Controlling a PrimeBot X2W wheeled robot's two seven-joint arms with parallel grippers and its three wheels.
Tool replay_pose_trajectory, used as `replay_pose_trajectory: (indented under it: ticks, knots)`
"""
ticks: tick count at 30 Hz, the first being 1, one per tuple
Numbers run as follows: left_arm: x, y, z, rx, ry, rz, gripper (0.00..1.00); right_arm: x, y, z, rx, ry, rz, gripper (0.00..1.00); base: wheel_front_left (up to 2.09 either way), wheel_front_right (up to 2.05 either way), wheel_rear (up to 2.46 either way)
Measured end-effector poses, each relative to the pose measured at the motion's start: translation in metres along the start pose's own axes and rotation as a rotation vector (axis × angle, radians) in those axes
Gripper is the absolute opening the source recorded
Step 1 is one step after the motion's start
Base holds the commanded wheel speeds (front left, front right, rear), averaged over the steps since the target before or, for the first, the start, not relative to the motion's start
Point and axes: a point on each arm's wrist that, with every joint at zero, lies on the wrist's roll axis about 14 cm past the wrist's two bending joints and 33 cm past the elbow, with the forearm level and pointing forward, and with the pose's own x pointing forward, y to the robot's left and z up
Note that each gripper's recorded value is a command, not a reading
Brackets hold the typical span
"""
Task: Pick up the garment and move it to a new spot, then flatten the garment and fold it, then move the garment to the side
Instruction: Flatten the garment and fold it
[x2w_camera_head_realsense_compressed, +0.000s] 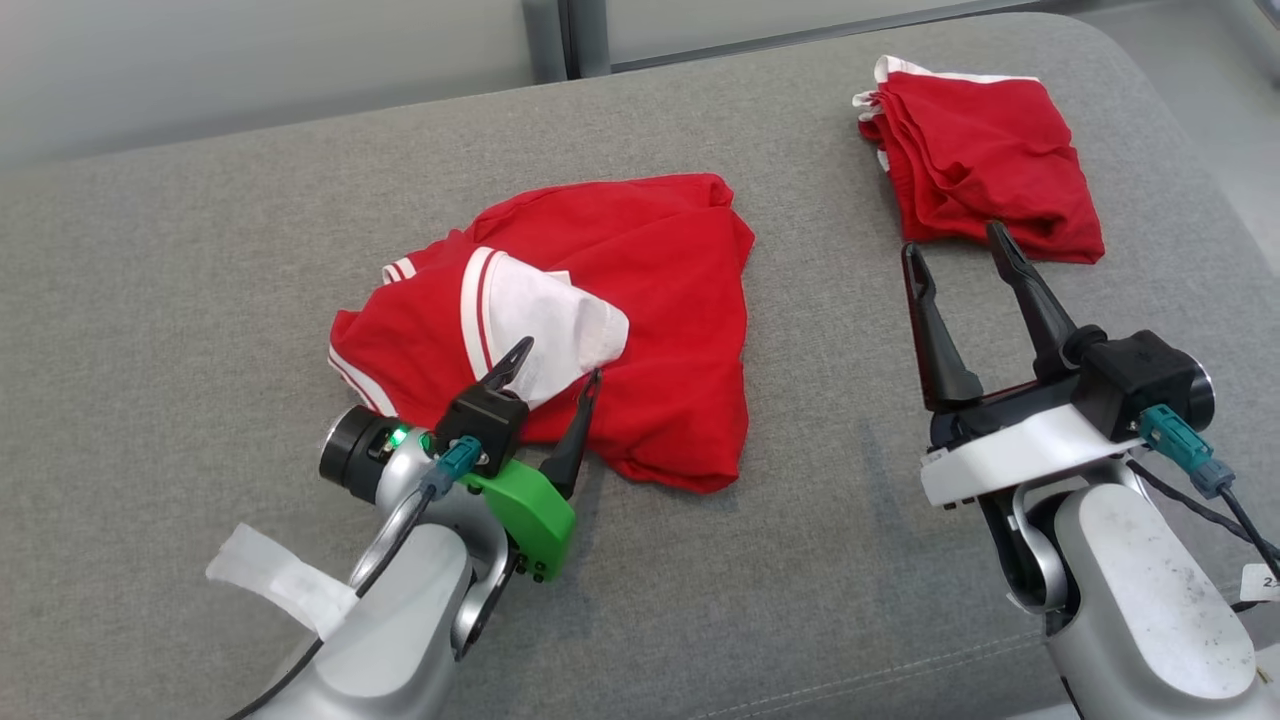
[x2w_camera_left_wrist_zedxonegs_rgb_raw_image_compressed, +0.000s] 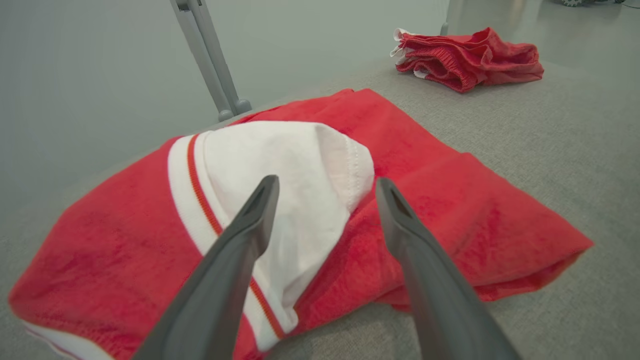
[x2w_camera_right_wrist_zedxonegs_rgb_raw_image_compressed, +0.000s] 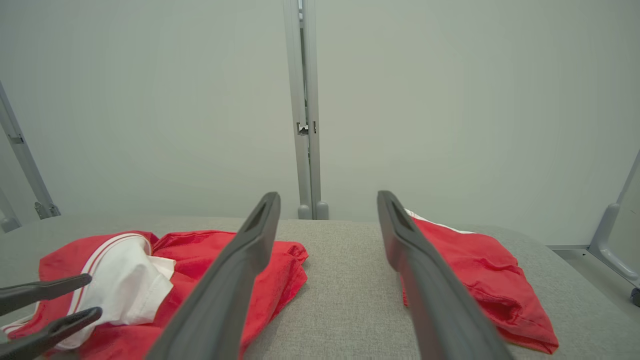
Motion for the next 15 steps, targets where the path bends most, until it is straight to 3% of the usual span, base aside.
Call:
replay_pose_trajectory:
  ticks: [15]
  knots:
    - [0.028, -0.006, -0.044, 0.079, 0.132, -0.041, 1.00, -0.014, -0.034, -0.013, -0.021, 0.049, -0.102, 1.00, 0.00, 0.00, 0.00]
